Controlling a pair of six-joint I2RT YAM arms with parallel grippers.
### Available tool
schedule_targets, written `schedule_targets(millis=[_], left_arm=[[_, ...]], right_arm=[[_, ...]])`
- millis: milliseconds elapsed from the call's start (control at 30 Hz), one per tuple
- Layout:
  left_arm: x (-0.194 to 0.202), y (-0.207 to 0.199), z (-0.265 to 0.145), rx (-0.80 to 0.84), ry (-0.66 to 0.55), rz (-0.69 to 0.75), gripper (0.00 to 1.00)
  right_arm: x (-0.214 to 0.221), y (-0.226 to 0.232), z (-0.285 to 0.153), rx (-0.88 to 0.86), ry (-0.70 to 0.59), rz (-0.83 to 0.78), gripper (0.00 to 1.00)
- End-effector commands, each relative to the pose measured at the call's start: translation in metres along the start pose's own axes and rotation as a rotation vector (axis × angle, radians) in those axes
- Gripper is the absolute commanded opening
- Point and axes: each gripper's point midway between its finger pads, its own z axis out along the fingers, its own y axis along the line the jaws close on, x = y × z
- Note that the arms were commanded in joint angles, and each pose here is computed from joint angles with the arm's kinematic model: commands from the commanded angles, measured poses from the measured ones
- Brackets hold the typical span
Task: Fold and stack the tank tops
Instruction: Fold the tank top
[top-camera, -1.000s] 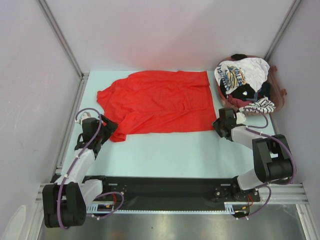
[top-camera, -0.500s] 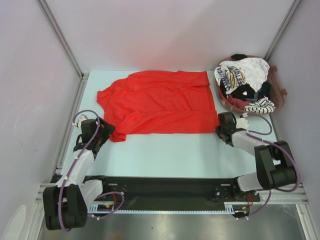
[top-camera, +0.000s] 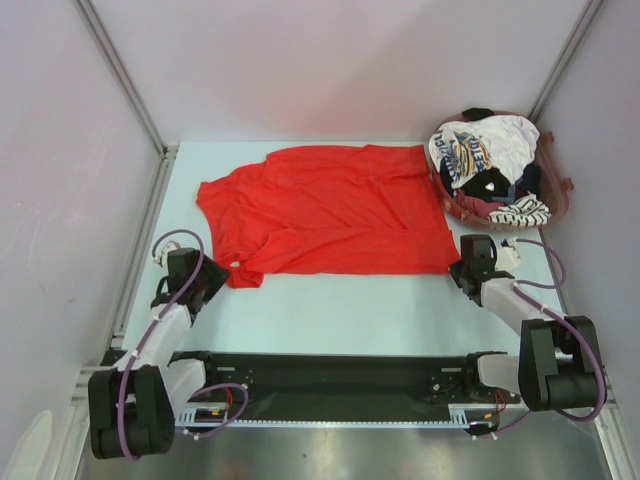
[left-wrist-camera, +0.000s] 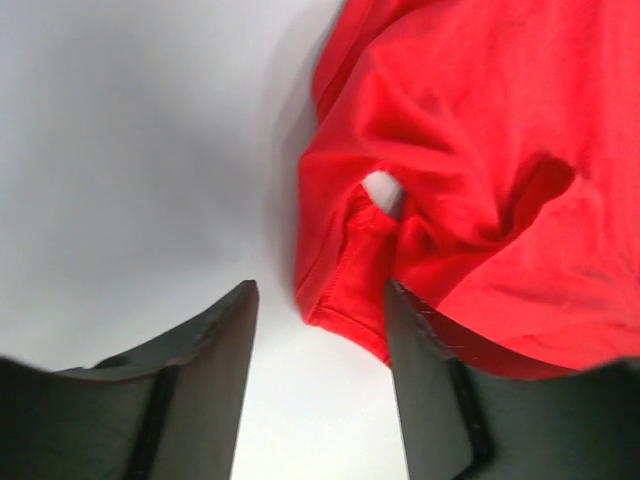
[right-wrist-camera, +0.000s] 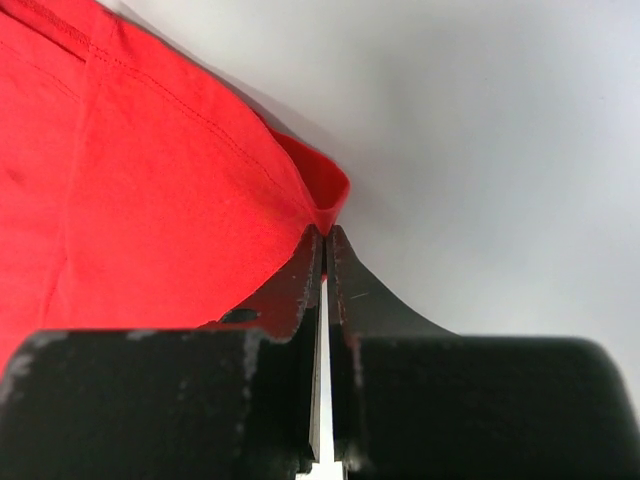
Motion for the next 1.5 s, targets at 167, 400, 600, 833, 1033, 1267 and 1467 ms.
schedule_targets(millis=[167,400,600,833,1033,1267,1467], left_arm=[[0.014,-0.001,0.022,-0.004,0.087,0.041,0.47],[0.015,0.001,0.033,-0.039,0.090,0.082,0.17],[-0.032,0.020,0.034,-0.155,-0.037,0.028,0.00],[-0.106,0.043,0.016,-0.372,-0.249,-0.010,0.05],[-0.144,0.042,0.013,-0.421,-0.358,0.032,0.23],[-0.154,0.035,0.030,-0.472,-0.273,0.108,0.84],[-0.145,0.039,0.013,-0.463,-0.320,0.114,0.97]], right_arm=[[-0.003,-0.001,0.002,0.002,-0.005,-0.022,0.00],[-0.002,-0.001,0.001,-0.002,0.004,-0.021,0.00],[-0.006,-0.001,-0.003,-0.010,-0.004,-0.016,0.00],[-0.004,0.001,-0.006,-0.027,0.014,-0.026,0.00],[-0.002,0.001,-0.007,-0.034,0.025,-0.044,0.00],[0.001,0.000,-0.005,-0.037,0.035,-0.058,0.00],[0.001,0.001,-0.005,-0.038,0.035,-0.063,0.00]])
